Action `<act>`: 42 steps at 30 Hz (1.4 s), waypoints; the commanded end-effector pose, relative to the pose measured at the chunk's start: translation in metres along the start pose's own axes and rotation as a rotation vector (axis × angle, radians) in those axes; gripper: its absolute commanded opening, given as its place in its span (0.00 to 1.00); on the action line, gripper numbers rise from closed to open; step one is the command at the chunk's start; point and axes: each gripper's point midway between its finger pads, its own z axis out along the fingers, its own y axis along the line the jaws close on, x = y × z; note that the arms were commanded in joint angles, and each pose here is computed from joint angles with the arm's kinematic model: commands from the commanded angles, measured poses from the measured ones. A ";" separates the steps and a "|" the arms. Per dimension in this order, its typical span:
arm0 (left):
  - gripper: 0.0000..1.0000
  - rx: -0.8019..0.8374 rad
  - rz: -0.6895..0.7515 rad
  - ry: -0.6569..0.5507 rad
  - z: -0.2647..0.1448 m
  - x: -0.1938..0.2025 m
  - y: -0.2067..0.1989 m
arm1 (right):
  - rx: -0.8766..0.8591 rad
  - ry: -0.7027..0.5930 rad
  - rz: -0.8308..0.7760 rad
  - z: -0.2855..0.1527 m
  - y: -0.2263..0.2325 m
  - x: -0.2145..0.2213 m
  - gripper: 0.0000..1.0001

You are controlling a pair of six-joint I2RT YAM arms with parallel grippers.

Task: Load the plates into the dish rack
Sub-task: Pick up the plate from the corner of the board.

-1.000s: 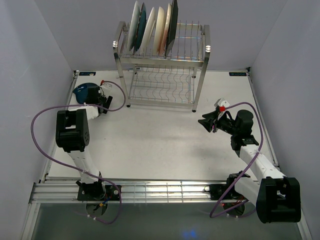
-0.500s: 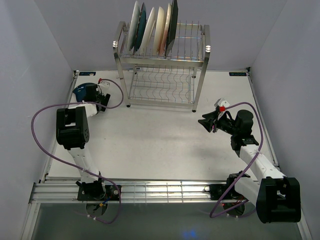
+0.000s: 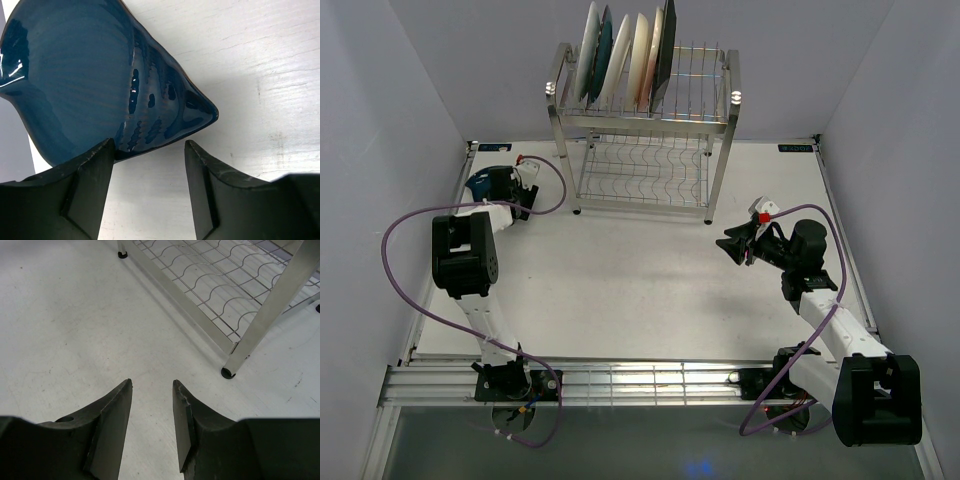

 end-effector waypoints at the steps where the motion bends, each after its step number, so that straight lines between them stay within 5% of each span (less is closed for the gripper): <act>1: 0.66 0.043 -0.006 -0.021 -0.001 -0.009 -0.004 | -0.008 -0.039 -0.047 0.000 -0.003 -0.018 0.45; 14: 0.57 0.050 0.067 -0.018 -0.005 -0.014 -0.017 | -0.009 -0.042 -0.051 0.000 -0.002 -0.020 0.44; 19: 0.41 0.050 0.104 -0.017 -0.008 -0.020 -0.026 | -0.011 -0.042 -0.051 0.000 -0.002 -0.020 0.45; 31: 0.22 0.091 0.111 -0.018 -0.019 -0.031 -0.047 | -0.007 -0.044 -0.053 -0.001 -0.002 -0.021 0.44; 34: 0.25 0.103 0.113 -0.021 -0.020 -0.032 -0.050 | -0.009 -0.043 -0.052 -0.001 -0.002 -0.020 0.45; 37: 0.44 0.100 0.120 -0.014 -0.020 -0.030 -0.050 | -0.011 -0.043 -0.052 -0.001 -0.002 -0.020 0.44; 42: 0.48 0.068 0.129 0.006 -0.019 -0.024 -0.045 | -0.012 -0.042 -0.049 0.000 -0.002 -0.020 0.44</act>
